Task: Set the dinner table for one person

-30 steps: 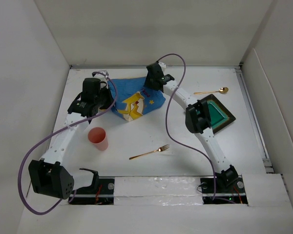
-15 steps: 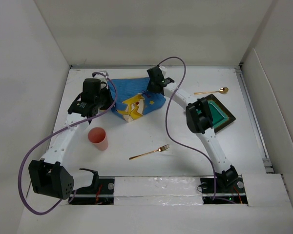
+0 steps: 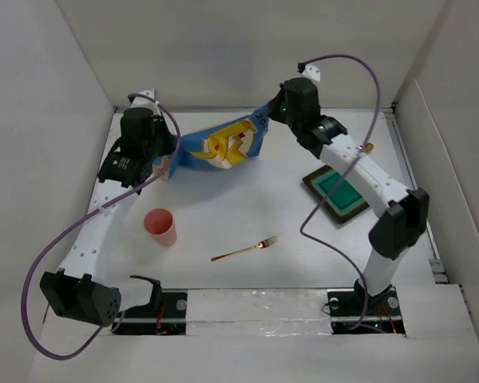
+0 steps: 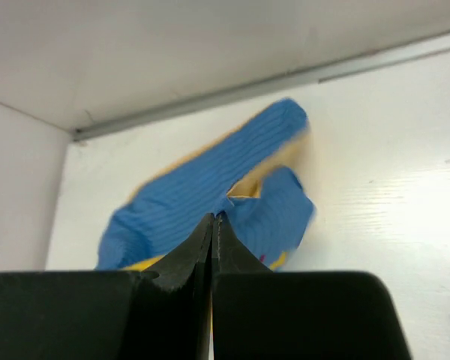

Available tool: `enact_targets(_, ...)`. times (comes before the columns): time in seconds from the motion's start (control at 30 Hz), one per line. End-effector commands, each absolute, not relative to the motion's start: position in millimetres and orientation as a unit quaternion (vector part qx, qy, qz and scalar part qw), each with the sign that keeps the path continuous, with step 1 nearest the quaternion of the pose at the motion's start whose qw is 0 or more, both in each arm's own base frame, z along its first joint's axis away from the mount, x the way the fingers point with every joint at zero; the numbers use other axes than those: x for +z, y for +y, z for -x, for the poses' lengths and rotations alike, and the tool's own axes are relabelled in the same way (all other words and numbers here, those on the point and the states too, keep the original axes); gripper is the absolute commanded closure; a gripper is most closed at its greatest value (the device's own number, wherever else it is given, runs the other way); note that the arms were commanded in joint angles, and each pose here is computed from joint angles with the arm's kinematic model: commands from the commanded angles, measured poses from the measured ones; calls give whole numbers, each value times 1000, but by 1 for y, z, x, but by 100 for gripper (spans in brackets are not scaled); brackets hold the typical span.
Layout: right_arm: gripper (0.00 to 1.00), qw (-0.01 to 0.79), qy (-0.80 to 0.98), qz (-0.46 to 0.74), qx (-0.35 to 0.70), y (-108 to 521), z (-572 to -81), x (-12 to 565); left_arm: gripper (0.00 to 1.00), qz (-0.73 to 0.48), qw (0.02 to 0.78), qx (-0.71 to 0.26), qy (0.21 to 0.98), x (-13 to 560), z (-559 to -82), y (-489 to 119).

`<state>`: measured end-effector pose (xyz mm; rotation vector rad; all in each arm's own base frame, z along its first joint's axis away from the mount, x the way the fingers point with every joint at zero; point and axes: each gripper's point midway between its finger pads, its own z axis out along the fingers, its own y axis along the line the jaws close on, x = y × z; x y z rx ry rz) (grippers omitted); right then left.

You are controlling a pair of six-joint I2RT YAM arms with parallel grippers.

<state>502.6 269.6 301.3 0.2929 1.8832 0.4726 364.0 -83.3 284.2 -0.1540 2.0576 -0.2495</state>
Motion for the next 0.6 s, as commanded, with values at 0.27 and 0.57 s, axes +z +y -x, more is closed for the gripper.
enact_targets(0.27, 100, 667, 697, -141, 223, 165, -365, 463, 100, 119, 673, -144, 716, 455, -360, -68)
enact_targets(0.57, 100, 673, 693, -151, 207, 141, -406, 471, 100, 95, 649, -150, 740, 429, -412, -90)
